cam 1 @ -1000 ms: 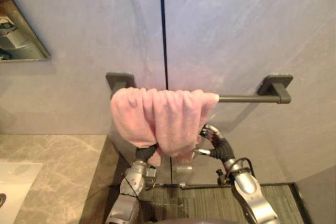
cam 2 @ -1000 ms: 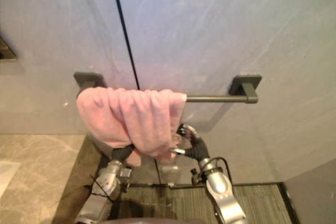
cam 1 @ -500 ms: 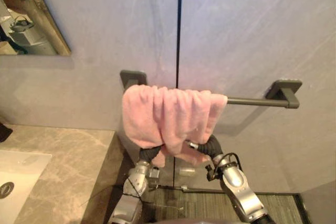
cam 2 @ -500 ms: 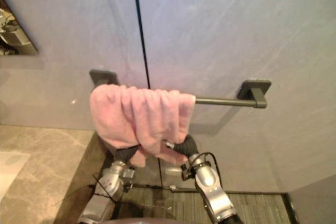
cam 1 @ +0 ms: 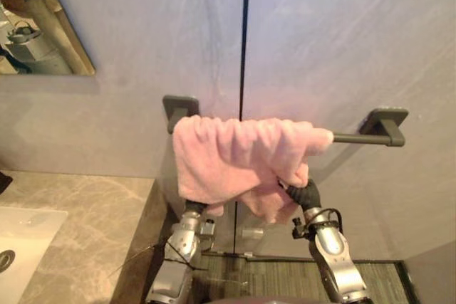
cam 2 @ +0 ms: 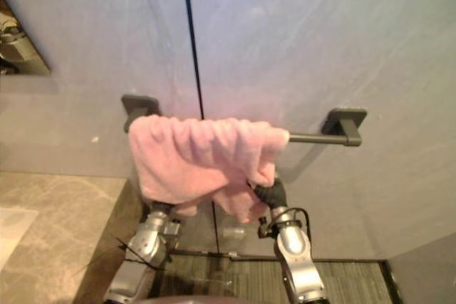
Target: Organize washtable
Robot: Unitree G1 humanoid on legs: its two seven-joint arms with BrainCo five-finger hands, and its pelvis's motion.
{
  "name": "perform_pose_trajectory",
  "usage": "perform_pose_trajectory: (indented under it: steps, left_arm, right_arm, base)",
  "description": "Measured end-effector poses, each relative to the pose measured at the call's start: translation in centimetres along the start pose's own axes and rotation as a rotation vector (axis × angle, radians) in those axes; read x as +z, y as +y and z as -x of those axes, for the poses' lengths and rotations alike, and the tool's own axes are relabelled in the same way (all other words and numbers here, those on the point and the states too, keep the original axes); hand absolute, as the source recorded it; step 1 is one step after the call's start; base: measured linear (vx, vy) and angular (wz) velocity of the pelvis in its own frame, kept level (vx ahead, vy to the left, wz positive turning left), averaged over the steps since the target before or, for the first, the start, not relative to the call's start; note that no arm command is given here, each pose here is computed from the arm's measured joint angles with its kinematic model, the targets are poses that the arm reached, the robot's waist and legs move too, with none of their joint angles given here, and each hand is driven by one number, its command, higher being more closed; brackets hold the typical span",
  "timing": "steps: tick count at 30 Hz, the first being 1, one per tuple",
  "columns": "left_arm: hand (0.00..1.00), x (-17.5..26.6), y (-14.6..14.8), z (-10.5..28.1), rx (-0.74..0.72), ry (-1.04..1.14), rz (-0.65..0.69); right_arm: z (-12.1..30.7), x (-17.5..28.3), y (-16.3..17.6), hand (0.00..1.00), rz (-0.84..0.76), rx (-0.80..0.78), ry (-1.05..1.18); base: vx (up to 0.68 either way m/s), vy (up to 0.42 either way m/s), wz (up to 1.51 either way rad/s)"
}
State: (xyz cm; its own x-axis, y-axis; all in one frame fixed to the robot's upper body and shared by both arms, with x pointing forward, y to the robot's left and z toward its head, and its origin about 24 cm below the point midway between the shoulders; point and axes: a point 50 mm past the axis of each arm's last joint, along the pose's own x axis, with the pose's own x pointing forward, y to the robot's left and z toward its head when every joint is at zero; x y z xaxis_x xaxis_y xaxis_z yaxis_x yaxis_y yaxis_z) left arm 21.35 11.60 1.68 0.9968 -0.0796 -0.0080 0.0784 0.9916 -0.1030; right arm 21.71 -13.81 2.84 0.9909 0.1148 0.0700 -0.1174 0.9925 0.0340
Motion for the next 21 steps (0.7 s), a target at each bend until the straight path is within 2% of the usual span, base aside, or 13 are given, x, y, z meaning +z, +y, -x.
perform_pose_trajectory:
  steps: [10, 21]
  left_arm:
    - [1.0, 0.9, -1.8, -0.2, -0.085, -0.041, 0.027]
    - [1.0, 1.4, -3.0, -0.7, -0.151, -0.063, 0.035]
  right_arm:
    - [0.3, 0.0, -1.6, 1.0, 0.011, -0.116, -0.004]
    - [0.6, -0.2, -2.7, 1.0, 0.021, -0.173, 0.008]
  base:
    - [-0.01, -0.005, -0.04]
    - [-0.02, -0.007, -0.09]
